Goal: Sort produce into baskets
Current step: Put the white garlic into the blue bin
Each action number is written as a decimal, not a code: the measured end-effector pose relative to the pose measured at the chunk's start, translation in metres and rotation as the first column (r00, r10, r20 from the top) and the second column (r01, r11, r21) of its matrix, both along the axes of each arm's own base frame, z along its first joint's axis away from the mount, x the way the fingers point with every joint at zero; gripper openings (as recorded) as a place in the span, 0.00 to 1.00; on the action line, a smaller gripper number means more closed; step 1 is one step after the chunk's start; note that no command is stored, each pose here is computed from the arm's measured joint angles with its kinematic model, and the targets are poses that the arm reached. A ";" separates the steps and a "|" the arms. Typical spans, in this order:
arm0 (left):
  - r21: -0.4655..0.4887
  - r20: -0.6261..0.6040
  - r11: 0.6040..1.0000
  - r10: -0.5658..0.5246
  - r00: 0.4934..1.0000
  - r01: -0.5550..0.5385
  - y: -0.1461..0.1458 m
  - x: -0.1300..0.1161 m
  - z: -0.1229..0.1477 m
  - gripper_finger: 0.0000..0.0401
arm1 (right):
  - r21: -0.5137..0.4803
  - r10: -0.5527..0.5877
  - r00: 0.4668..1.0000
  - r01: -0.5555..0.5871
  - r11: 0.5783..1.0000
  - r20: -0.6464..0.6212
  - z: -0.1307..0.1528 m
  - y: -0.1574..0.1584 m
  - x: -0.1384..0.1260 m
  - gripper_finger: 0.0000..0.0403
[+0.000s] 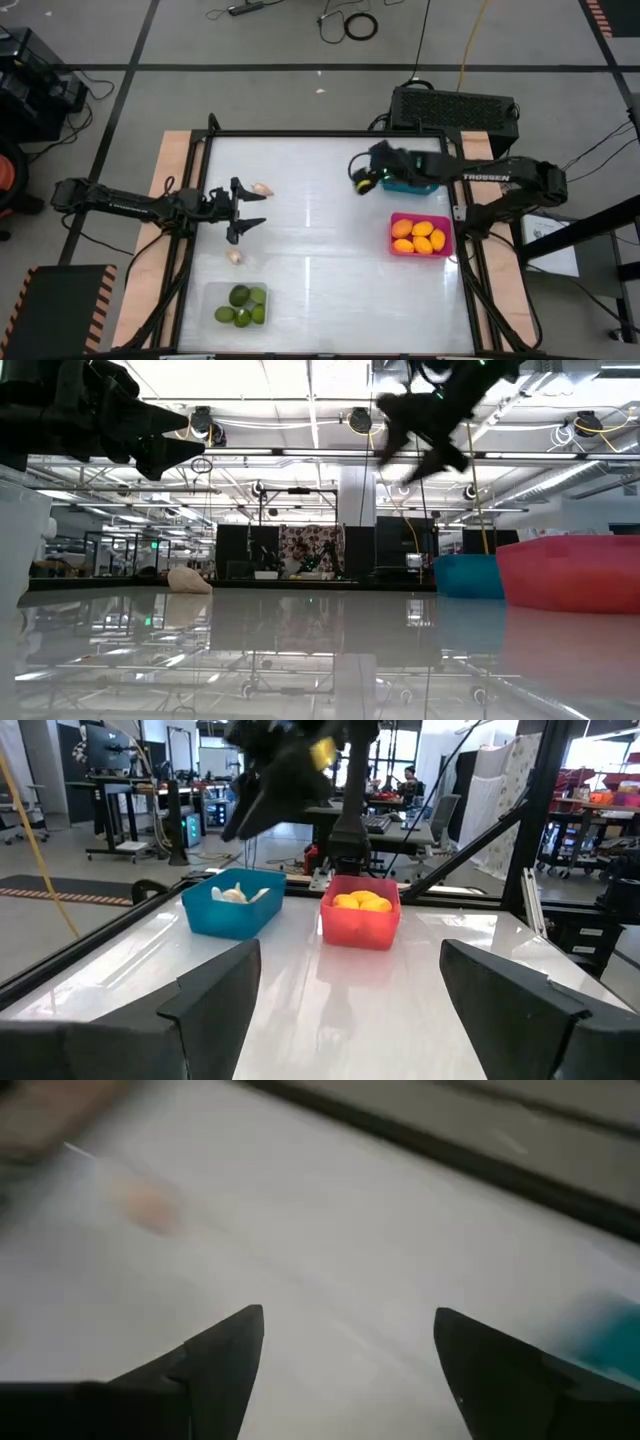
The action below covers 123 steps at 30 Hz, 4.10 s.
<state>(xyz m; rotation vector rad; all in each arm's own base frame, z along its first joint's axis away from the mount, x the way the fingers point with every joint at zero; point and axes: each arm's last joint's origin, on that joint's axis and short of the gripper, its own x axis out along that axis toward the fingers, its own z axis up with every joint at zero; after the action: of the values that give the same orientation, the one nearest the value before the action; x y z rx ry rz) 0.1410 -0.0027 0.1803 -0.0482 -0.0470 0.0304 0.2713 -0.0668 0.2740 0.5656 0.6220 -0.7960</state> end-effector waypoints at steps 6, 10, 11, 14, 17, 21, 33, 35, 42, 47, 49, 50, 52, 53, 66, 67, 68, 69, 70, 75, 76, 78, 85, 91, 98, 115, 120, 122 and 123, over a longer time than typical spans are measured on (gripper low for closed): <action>0.000 0.000 1.000 0.000 1.000 0.000 0.000 0.000 0.000 0.78 | -0.203 0.294 0.914 -0.243 0.949 0.279 -0.013 0.049 0.065 0.71; 0.000 0.000 1.000 0.000 1.000 0.000 0.000 0.000 0.000 0.78 | -0.296 0.441 0.822 -0.347 0.890 0.360 -0.047 0.083 0.104 0.71; 0.000 0.000 1.000 0.000 1.000 0.000 0.000 0.000 0.000 0.78 | -0.313 0.483 0.792 -0.383 0.869 0.373 -0.057 0.090 0.112 0.71; 0.003 0.000 1.000 0.011 1.000 -0.011 0.000 0.000 0.000 0.78 | -0.363 0.581 0.707 -0.460 0.811 0.404 -0.087 0.109 0.133 0.71; 0.000 -0.003 0.989 0.150 0.989 -0.150 0.004 0.000 0.000 0.78 | -0.400 0.618 0.676 -0.478 0.782 0.402 -0.113 0.122 0.154 0.71; -0.001 -0.037 0.928 0.373 0.927 -0.374 0.011 -0.002 -0.004 0.78 | -0.415 0.636 0.678 -0.492 0.766 0.370 -0.146 0.130 0.191 0.71; 0.035 -0.100 0.860 0.510 0.854 -0.509 0.015 -0.005 -0.010 0.78 | -0.570 0.767 0.593 -0.553 0.608 0.243 -0.178 0.143 0.297 0.71; 0.037 -0.100 0.860 0.510 0.854 -0.509 0.015 -0.005 -0.010 0.78 | -0.558 0.766 0.603 -0.565 0.608 0.223 -0.179 0.141 0.307 0.71; 0.051 -0.111 0.862 0.507 0.855 -0.505 0.015 -0.005 -0.012 0.78 | -0.489 0.795 0.581 -0.649 0.582 0.176 -0.173 0.134 0.325 0.71; 0.073 -0.118 0.861 0.508 0.853 -0.503 0.015 -0.005 -0.012 0.78 | -0.443 0.813 0.543 -0.688 0.575 0.212 -0.175 0.128 0.325 0.71; 0.074 -0.120 0.861 0.508 0.853 -0.502 0.015 -0.005 -0.013 0.78 | -0.433 0.824 0.519 -0.704 0.563 0.228 -0.178 0.127 0.325 0.71; 0.073 -0.119 0.862 0.506 0.854 -0.501 0.015 -0.005 -0.012 0.78 | -0.437 0.828 0.510 -0.705 0.558 0.234 -0.180 0.127 0.326 0.71; 0.073 -0.120 0.866 0.501 0.857 -0.495 0.014 -0.005 -0.012 0.78 | -0.433 0.834 0.505 -0.715 0.549 0.222 -0.184 0.128 0.325 0.71; 0.073 -0.120 0.867 0.498 0.859 -0.493 0.014 -0.005 -0.012 0.78 | -0.433 0.836 0.505 -0.718 0.545 0.214 -0.189 0.128 0.325 0.71; 0.073 -0.120 0.870 0.492 0.862 -0.487 0.014 -0.004 -0.012 0.78 | -0.444 0.832 0.517 -0.708 0.549 0.204 -0.198 0.122 0.326 0.69; 0.074 -0.121 0.870 0.492 0.862 -0.487 0.014 -0.004 -0.013 0.78 | -0.446 0.830 0.518 -0.706 0.550 0.206 -0.198 0.120 0.326 0.68; 0.074 -0.120 0.870 0.492 0.862 -0.487 0.014 -0.004 -0.012 0.78 | -0.446 0.830 0.519 -0.705 0.551 0.205 -0.198 0.120 0.326 0.66; 0.073 -0.120 0.870 0.492 0.862 -0.487 0.014 -0.004 -0.012 0.78 | -0.445 0.830 0.519 -0.706 0.551 0.205 -0.198 0.120 0.326 0.64; 0.074 -0.121 0.870 0.492 0.862 -0.487 0.014 -0.004 -0.013 0.78 | -0.443 0.829 0.521 -0.707 0.552 0.202 -0.198 0.119 0.326 0.62; 0.075 -0.122 0.870 0.492 0.862 -0.487 0.014 -0.004 -0.013 0.78 | -0.441 0.827 0.523 -0.704 0.556 0.207 -0.198 0.119 0.326 0.50; 0.075 -0.122 0.870 0.492 0.862 -0.487 0.014 -0.004 -0.013 0.78 | -0.441 0.826 0.524 -0.704 0.557 0.207 -0.198 0.118 0.326 0.48; 0.076 -0.123 0.870 0.493 0.862 -0.487 0.014 -0.004 -0.013 0.78 | -0.441 0.825 0.526 -0.702 0.559 0.210 -0.197 0.117 0.326 0.43; 0.077 -0.123 0.870 0.493 0.861 -0.487 0.014 -0.004 -0.013 0.78 | -0.389 0.834 0.538 -0.747 0.539 0.123 -0.173 0.111 0.322 0.34; 0.104 -0.123 0.854 0.520 0.845 -0.510 0.015 -0.005 -0.013 0.78 | -0.235 0.855 0.513 -0.843 0.484 -0.079 -0.139 0.107 0.303 0.34; 0.114 -0.134 0.847 0.531 0.837 -0.519 0.015 -0.005 -0.014 0.78 | -0.074 0.855 0.471 -0.882 0.466 -0.216 -0.092 0.097 0.274 0.34; 0.103 -0.135 0.855 0.518 0.845 -0.508 0.015 -0.005 -0.014 0.78 | 0.237 0.686 0.421 -0.724 0.648 -0.593 0.006 -0.004 0.169 0.34; 0.092 -0.135 0.856 0.517 0.845 -0.509 0.015 -0.005 -0.014 0.78 | 0.380 0.621 0.406 -0.531 0.757 -0.670 0.005 -0.055 0.135 0.34; 0.090 -0.135 0.856 0.517 0.845 -0.509 0.015 -0.005 -0.014 0.78 | 0.384 0.589 0.451 -0.467 0.796 -0.671 0.002 -0.078 0.127 0.34; 0.091 -0.135 0.856 0.517 0.845 -0.509 0.015 -0.005 -0.014 0.78 | 0.385 0.573 0.477 -0.438 0.812 -0.666 0.003 -0.089 0.120 0.34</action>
<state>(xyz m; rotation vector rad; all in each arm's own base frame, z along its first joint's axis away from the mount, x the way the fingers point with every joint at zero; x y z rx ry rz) 0.1360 0.0121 0.1661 0.0204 0.0977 0.5737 0.3914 -0.1557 0.2774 0.1178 1.5928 -0.3636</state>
